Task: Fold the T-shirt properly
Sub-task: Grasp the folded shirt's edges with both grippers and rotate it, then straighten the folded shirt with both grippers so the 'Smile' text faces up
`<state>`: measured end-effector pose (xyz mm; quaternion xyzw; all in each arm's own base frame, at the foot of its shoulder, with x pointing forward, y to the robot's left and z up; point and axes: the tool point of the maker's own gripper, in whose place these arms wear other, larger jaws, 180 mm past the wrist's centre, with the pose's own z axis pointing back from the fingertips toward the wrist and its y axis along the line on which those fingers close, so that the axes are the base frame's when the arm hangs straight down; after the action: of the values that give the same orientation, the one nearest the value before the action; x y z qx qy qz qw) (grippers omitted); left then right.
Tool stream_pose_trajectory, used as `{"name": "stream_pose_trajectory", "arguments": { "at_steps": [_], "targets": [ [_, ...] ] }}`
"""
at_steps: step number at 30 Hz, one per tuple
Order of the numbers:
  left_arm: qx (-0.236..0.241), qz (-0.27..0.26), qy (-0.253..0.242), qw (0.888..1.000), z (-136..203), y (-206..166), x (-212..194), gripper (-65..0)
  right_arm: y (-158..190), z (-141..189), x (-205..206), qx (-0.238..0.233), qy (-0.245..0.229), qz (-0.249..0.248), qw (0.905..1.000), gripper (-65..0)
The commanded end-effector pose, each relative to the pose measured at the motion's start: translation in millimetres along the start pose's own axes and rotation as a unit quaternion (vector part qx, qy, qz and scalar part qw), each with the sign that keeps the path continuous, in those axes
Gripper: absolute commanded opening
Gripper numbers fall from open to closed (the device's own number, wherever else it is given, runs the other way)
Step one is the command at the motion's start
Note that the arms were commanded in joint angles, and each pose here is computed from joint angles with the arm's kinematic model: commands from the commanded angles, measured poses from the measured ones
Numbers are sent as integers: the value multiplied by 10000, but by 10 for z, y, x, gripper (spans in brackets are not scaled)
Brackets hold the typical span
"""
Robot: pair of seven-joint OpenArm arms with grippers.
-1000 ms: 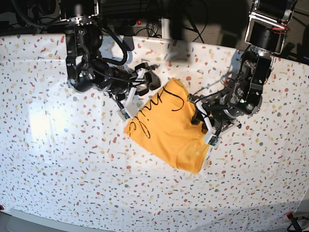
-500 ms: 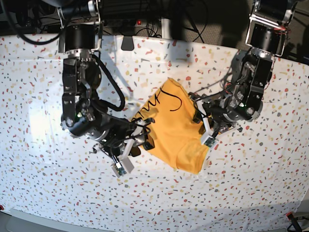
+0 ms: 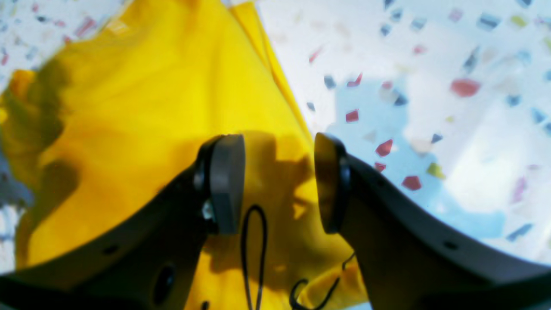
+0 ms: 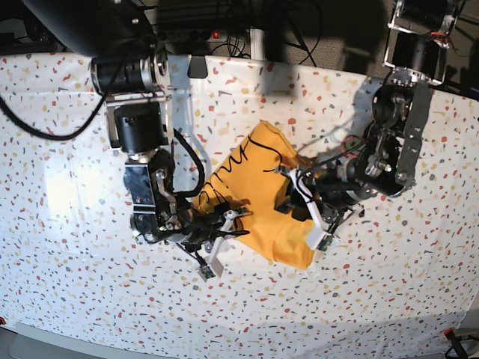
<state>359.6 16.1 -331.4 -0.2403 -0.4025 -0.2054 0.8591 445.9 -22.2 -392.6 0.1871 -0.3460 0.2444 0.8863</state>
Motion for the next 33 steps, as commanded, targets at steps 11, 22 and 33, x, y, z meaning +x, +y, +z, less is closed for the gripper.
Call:
{"name": "stream_pose_trajectory", "arguments": {
  "at_steps": [11,22,33],
  "targets": [
    [-134,362,89,9992,-41,-40,-242,-430,-27,50,-476,-35,415,-109,9991,-393],
    [-77,383,239,9990,-67,3,-354,-430,136,408,-997,-88,569,-79,9983,-393],
    [-84,381,272,9989,-66,2,-365,-430,658,712,-1588,173,749,-218,9968,-393]
  ]
}}
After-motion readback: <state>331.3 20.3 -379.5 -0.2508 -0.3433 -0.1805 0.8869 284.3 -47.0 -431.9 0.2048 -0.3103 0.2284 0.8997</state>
